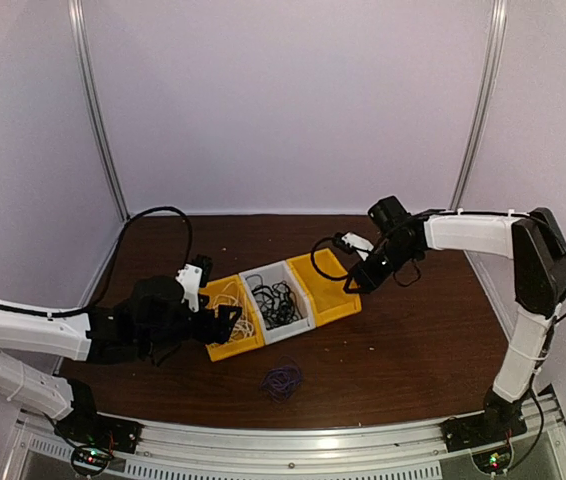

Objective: Untangle the cables

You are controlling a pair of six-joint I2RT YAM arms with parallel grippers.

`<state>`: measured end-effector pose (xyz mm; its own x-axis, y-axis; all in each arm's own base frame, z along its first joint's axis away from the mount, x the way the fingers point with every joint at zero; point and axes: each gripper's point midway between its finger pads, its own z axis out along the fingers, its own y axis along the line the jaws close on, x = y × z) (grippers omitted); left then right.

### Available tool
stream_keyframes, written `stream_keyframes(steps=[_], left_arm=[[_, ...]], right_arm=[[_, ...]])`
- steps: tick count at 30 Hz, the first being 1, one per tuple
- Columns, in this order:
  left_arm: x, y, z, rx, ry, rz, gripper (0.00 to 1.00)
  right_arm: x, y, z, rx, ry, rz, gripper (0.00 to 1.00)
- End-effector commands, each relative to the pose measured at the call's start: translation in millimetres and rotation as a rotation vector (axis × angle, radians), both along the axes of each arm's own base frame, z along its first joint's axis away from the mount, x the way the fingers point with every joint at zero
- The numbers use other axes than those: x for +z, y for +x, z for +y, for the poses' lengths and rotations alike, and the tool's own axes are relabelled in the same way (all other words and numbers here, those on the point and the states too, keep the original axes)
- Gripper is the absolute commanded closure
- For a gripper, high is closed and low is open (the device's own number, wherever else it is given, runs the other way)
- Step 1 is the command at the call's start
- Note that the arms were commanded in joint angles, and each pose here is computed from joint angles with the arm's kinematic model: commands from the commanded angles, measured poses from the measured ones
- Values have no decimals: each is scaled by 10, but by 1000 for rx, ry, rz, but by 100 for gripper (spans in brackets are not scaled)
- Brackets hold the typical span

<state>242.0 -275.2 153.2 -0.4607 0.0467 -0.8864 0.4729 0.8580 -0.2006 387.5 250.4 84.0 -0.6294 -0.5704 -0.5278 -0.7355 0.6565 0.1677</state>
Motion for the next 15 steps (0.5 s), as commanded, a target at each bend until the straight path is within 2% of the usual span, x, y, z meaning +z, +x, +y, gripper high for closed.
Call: stream_keyframes(steps=[1,6,9,11,15], left_arm=[[-8,-13,115,6,55,-18,14],[-103,-56,159,-5,116,17,13],[-106,-82,191,8,101,44,14],[-89,-116,248,17,89,54,15],[47,-146,358,34,40,21,18]], right_arm=[[334,-533,318,146,59,-57,56],[271,-349,19,85,-66,-113,54],[377,-385,1,108,-72,-164,55],[531,-544,144,187,-47,-219,57],[669,-1175,583,466,0,-271,59]])
